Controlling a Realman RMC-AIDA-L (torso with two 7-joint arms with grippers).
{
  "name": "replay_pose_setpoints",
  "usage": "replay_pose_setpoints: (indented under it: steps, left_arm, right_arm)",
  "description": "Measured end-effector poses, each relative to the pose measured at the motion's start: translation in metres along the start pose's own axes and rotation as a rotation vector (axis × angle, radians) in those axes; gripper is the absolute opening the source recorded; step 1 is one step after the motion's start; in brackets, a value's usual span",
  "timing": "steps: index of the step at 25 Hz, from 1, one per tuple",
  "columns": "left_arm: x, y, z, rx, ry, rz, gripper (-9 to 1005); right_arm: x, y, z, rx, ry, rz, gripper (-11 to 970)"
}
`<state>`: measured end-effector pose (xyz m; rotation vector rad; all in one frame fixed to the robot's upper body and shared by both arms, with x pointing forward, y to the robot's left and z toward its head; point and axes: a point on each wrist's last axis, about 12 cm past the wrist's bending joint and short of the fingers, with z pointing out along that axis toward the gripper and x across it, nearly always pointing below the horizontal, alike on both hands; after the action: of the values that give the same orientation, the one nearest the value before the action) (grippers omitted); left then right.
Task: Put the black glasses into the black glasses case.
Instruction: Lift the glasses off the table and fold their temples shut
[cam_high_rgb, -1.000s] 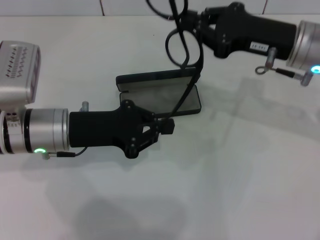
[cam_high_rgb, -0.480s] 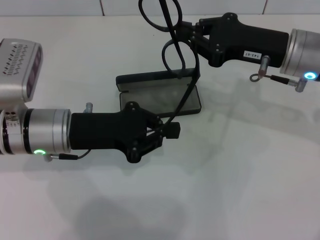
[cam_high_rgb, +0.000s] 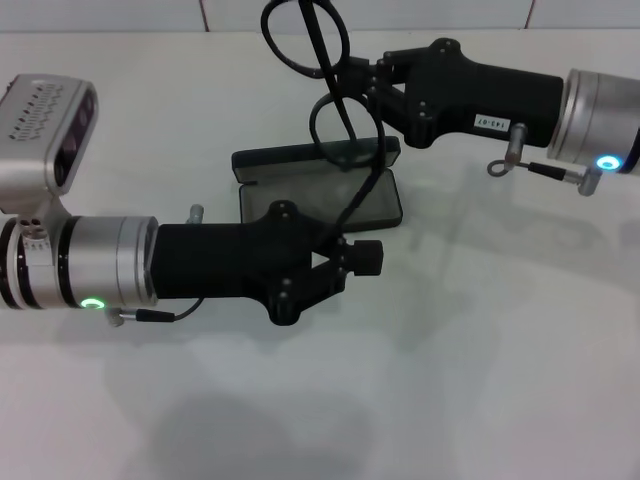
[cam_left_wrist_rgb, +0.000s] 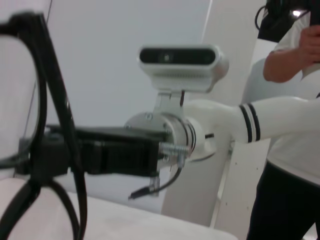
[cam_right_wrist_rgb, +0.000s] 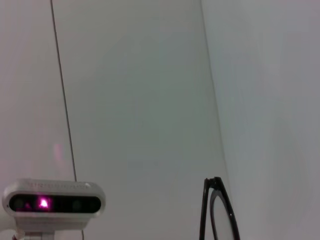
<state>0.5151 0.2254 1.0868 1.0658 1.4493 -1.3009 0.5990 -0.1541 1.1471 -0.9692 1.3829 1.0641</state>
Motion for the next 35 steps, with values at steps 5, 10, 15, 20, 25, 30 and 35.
replay_pose_setpoints:
  steps: [5, 10, 15, 20, 25, 30, 35]
  left_arm:
    - [-0.003, -0.002, -0.001, 0.011, -0.028, -0.002, 14]
    - [-0.004, -0.001, -0.002, 0.009, -0.031, -0.019, 14]
    - [-0.009, 0.002, -0.004, -0.013, -0.069, -0.027, 15]
    - [-0.011, 0.005, -0.007, -0.053, -0.090, -0.044, 15]
    - [-0.011, 0.008, -0.008, -0.070, -0.087, -0.062, 16]
    - [-0.012, 0.009, -0.008, -0.075, -0.096, -0.064, 16]
    - [-0.015, 0.011, -0.012, -0.087, -0.098, -0.061, 17]
  right_arm:
    - [0.002, 0.001, -0.001, 0.000, 0.000, 0.003, 49]
    - [0.006, 0.004, -0.002, -0.011, 0.007, 0.009, 49]
    - [0.011, 0.009, -0.003, -0.034, 0.017, 0.016, 49]
    - [0.014, 0.013, -0.004, -0.051, 0.026, 0.020, 48]
    - [0.017, 0.017, -0.005, -0.074, 0.034, 0.019, 48]
    - [0.017, 0.018, -0.005, -0.085, 0.032, 0.015, 48]
    - [0.018, 0.021, -0.004, -0.102, 0.037, 0.013, 48]
